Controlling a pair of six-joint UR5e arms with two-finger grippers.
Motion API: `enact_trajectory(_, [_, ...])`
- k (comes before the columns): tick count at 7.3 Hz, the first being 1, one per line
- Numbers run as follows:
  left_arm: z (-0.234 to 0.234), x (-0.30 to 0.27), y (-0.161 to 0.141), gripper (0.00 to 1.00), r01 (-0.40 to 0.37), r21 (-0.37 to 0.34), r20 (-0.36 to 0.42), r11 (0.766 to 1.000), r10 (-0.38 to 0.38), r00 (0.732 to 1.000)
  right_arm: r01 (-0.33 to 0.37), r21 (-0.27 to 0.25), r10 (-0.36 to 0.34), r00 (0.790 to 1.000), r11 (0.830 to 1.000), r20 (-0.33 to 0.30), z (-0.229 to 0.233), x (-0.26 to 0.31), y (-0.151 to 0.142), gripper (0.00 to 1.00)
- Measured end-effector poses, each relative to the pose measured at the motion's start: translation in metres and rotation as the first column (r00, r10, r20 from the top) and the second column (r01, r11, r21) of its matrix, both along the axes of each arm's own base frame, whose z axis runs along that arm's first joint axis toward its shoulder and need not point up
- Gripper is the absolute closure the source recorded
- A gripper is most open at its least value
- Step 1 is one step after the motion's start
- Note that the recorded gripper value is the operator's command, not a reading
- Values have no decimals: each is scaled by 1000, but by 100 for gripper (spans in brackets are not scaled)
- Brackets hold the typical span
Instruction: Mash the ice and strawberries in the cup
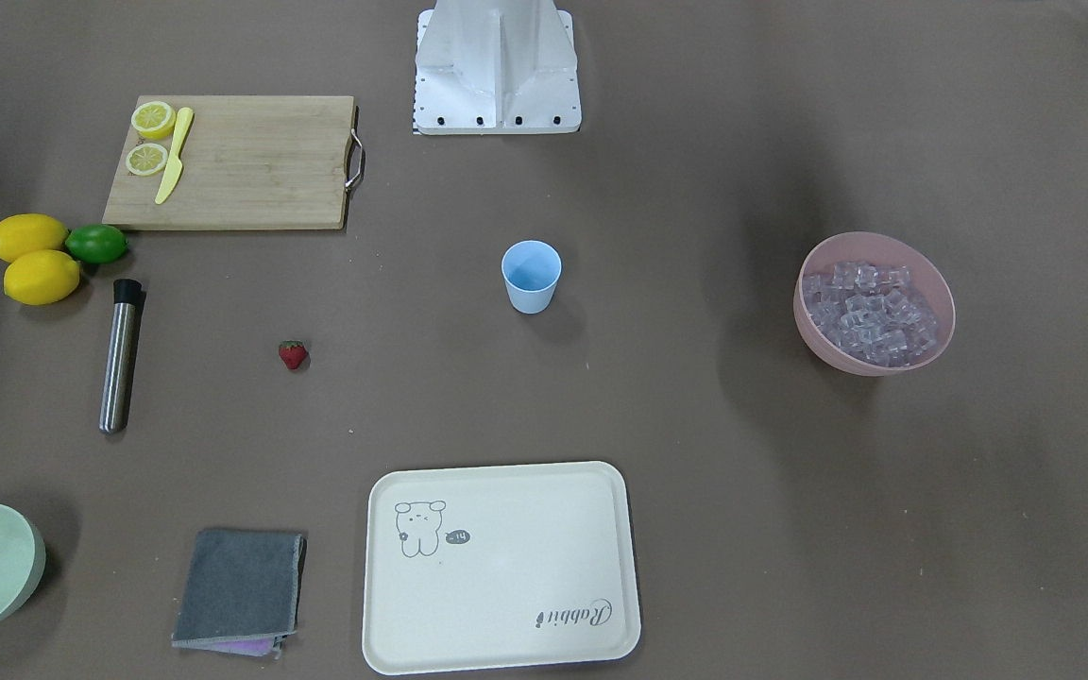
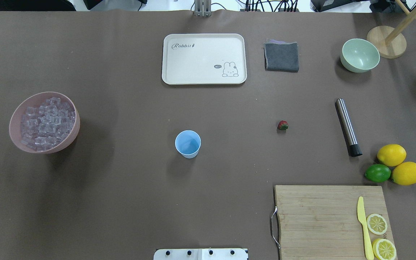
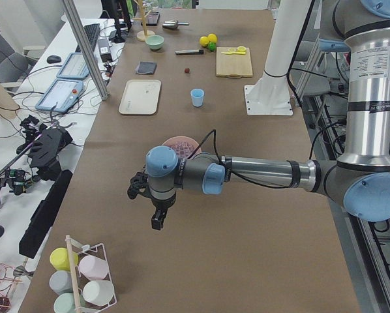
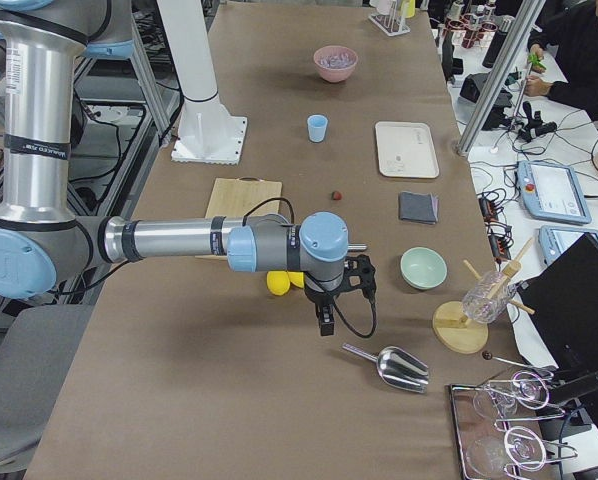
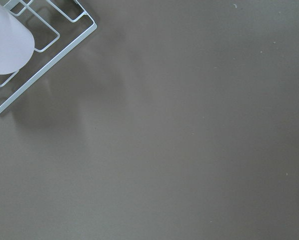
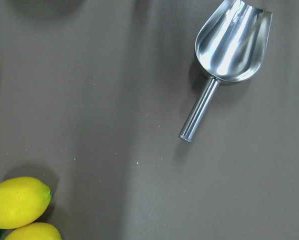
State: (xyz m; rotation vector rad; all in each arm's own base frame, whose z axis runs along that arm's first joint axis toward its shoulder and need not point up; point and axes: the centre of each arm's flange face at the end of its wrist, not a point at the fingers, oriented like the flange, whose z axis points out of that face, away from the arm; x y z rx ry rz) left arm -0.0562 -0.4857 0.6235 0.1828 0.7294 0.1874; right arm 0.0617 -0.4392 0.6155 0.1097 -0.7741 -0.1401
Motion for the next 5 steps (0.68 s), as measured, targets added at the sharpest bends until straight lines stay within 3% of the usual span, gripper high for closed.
enact_trajectory(5, [-6, 7, -2, 3, 11, -9, -4, 1000, -11, 1000, 0, -8, 0, 1000, 1000, 8, 3, -1, 4, 0])
